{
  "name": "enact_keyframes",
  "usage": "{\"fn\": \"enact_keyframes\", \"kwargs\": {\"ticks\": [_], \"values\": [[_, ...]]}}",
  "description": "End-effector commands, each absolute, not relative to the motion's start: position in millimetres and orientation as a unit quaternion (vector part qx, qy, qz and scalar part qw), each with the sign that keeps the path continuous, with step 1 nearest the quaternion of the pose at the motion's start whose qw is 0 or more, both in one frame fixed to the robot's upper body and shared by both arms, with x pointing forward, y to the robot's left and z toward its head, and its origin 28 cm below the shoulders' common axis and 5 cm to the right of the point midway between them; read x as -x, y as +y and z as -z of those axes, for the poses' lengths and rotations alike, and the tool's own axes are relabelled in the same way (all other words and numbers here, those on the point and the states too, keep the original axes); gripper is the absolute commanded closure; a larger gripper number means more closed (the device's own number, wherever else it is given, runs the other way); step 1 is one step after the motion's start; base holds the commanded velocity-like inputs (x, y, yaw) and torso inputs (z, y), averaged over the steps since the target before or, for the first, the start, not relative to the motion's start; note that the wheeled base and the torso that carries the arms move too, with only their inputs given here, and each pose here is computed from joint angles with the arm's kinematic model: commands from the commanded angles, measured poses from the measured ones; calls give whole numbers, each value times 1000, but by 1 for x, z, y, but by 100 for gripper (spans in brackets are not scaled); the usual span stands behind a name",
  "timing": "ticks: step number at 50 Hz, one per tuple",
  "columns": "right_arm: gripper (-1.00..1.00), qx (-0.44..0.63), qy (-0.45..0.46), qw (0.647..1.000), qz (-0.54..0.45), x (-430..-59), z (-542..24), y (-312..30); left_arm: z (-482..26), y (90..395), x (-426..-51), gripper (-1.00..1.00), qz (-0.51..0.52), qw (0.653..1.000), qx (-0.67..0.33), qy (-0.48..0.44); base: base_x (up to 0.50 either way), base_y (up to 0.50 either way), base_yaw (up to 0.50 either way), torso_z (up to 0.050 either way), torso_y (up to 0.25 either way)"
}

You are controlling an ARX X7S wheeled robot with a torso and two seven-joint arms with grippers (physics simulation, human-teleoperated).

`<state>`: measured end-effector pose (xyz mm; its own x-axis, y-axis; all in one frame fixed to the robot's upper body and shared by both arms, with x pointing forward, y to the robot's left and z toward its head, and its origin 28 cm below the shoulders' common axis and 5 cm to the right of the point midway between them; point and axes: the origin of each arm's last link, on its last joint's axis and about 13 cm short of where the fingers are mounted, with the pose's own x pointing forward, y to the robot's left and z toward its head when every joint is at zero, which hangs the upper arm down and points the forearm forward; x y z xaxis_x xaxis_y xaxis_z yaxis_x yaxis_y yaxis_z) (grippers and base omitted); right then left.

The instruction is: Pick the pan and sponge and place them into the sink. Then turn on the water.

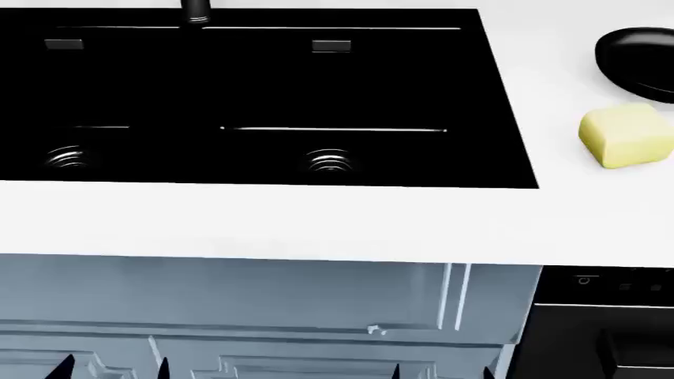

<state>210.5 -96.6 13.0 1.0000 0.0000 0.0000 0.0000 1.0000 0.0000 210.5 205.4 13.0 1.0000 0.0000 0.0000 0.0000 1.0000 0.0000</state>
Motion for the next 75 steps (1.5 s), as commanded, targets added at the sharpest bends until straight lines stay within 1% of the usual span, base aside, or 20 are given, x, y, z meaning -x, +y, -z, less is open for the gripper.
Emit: {"fn": "enact_keyframes", "kwargs": {"ticks": [1, 6, 8, 18, 29, 37, 58, 75], "values": [[-100, -5, -1, 1000, 1, -211, -13, -96, -14, 203, -211, -100, -2, 1000, 0, -1, 0, 0, 0, 0, 0], [-100, -15, -5, 1000, 2, -211, -14, -96, -14, 201, -211, -100, -1, 1000, -1, -2, 0, 0, 0, 0, 0], [-100, -16, -2, 1000, -2, -211, -13, -96, -14, 202, -211, -100, -3, 1000, 13, 4, 0, 0, 0, 0, 0], [-100, -12, -1, 1000, -1, -210, -12, -96, -14, 202, -211, -100, -1, 1000, -1, -1, 0, 0, 0, 0, 0], [-100, -11, 4, 1000, 2, -211, -11, -97, -14, 206, -210, -100, -2, 1000, 6, 2, 0, -43, 0, 0, 0], [-100, -11, 1, 1000, 3, -211, -12, -97, -13, 209, -208, -100, -2, 1000, 6, 3, 0, -361, 0, 0, 0], [-100, -12, -9, 1000, 9, -210, -12, -99, -13, 206, -209, -100, -2, 1000, 7, 7, 12, -363, 0, 0, 0], [-100, -12, -10, 1000, 11, -211, -12, -99, -13, 209, -208, -100, 0, 1000, 6, 8, 101, -468, 0, 0, 0]]}}
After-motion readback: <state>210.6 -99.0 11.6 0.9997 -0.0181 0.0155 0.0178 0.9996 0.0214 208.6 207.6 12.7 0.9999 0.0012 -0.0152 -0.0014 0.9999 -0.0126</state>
